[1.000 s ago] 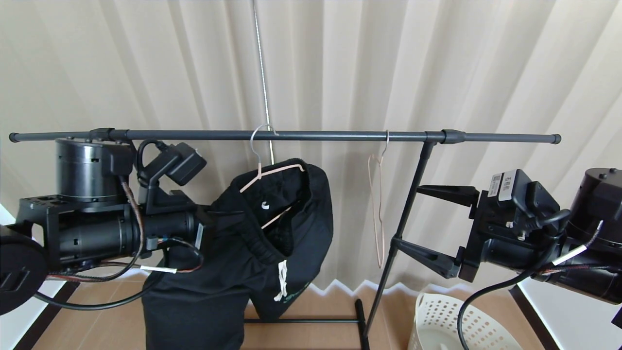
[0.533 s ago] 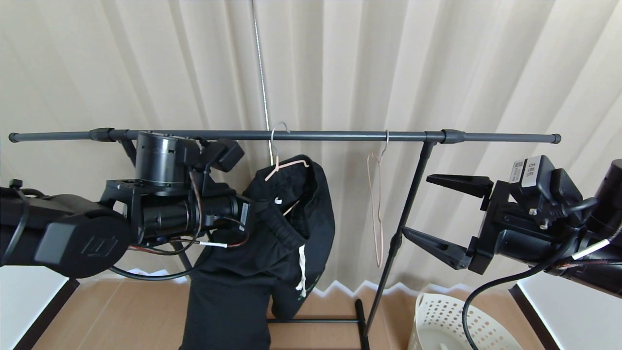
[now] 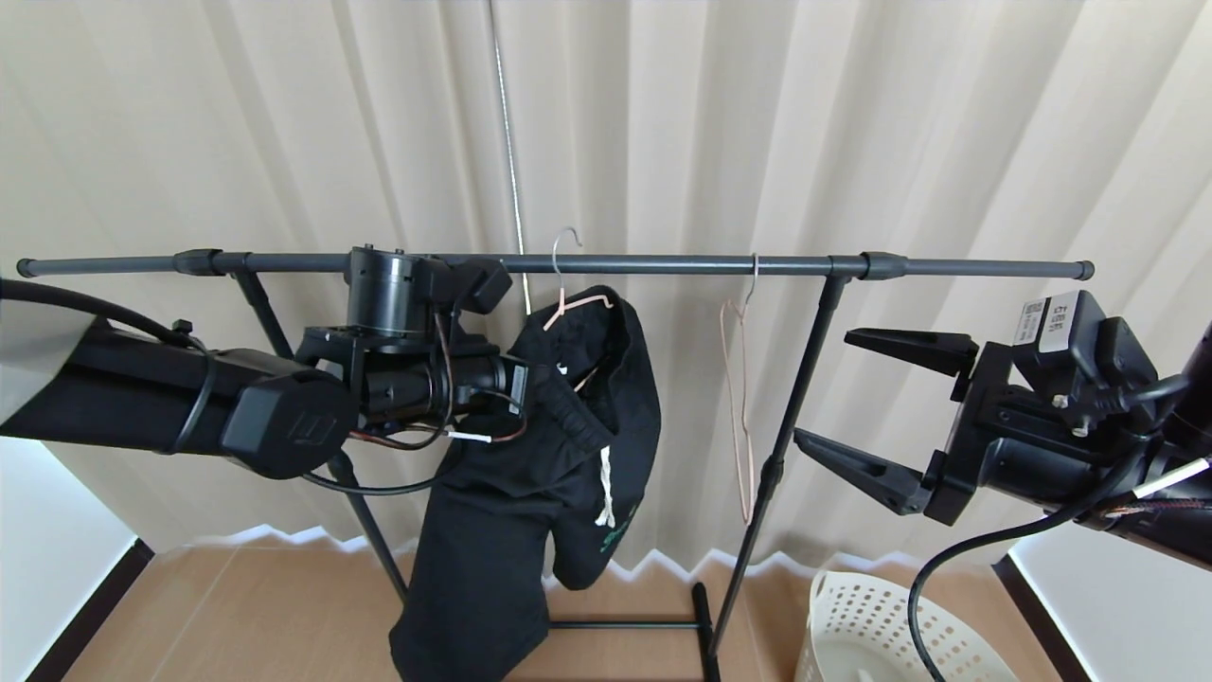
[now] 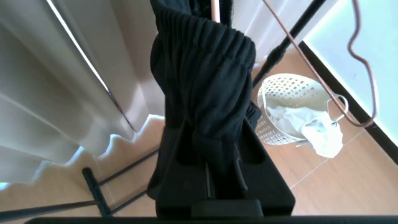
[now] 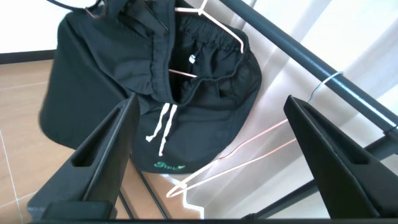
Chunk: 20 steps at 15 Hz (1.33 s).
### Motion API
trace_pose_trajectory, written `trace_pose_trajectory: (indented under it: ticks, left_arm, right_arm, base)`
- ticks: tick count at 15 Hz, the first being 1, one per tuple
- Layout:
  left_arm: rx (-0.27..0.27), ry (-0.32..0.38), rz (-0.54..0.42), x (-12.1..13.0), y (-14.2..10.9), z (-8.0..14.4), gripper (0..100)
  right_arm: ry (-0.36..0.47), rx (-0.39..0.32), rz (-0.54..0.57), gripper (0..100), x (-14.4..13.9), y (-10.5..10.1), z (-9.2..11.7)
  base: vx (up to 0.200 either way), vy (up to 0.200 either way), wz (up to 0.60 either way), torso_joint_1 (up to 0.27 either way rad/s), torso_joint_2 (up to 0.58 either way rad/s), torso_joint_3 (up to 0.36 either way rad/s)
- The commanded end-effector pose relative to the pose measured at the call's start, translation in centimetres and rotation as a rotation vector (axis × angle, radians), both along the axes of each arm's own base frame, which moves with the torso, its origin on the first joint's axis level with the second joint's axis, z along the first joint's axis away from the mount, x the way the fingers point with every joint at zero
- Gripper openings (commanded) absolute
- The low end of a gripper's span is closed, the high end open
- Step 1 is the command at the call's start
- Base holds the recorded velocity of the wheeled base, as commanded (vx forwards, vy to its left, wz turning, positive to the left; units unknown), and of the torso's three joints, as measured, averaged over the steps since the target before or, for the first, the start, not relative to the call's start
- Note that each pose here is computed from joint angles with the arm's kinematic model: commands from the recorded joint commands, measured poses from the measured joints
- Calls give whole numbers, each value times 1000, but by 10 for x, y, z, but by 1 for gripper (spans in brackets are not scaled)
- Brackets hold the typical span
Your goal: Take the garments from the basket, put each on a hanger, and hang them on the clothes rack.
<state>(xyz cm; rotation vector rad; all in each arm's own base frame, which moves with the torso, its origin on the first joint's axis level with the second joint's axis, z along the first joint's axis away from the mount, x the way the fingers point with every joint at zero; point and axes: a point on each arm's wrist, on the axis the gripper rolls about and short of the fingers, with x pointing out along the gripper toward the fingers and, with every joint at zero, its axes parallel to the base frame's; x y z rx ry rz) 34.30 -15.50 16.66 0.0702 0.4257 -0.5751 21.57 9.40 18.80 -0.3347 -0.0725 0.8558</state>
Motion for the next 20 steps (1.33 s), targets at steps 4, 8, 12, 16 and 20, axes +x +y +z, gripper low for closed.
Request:
trace_pose_trajectory:
  ticks: [4, 8, 12, 16, 20]
  left_arm:
    - [-3, 27, 17, 16, -6, -17, 0]
    - [-6, 25, 19, 20, -8, -18, 0]
    - [4, 32, 29, 23, -9, -24, 0]
    - [4, 30, 38, 28, -11, -26, 0]
    - [1, 29, 41, 34, -13, -28, 0]
  right_arm:
    - [0, -2, 0, 100, 0, 0, 0]
    - [4, -3, 0, 100, 0, 0, -1]
    - [6, -4, 0, 100, 0, 0, -1]
    - [4, -3, 0, 100, 0, 0, -1]
    - [7, -4, 0, 100, 0, 0, -2]
  base:
    - [0, 0, 0, 0, 0, 0]
    - [0, 0, 0, 0, 0, 0]
    - [0, 0, 0, 0, 0, 0]
    - [0, 0, 0, 0, 0, 0]
    - [0, 0, 0, 0, 0, 0]
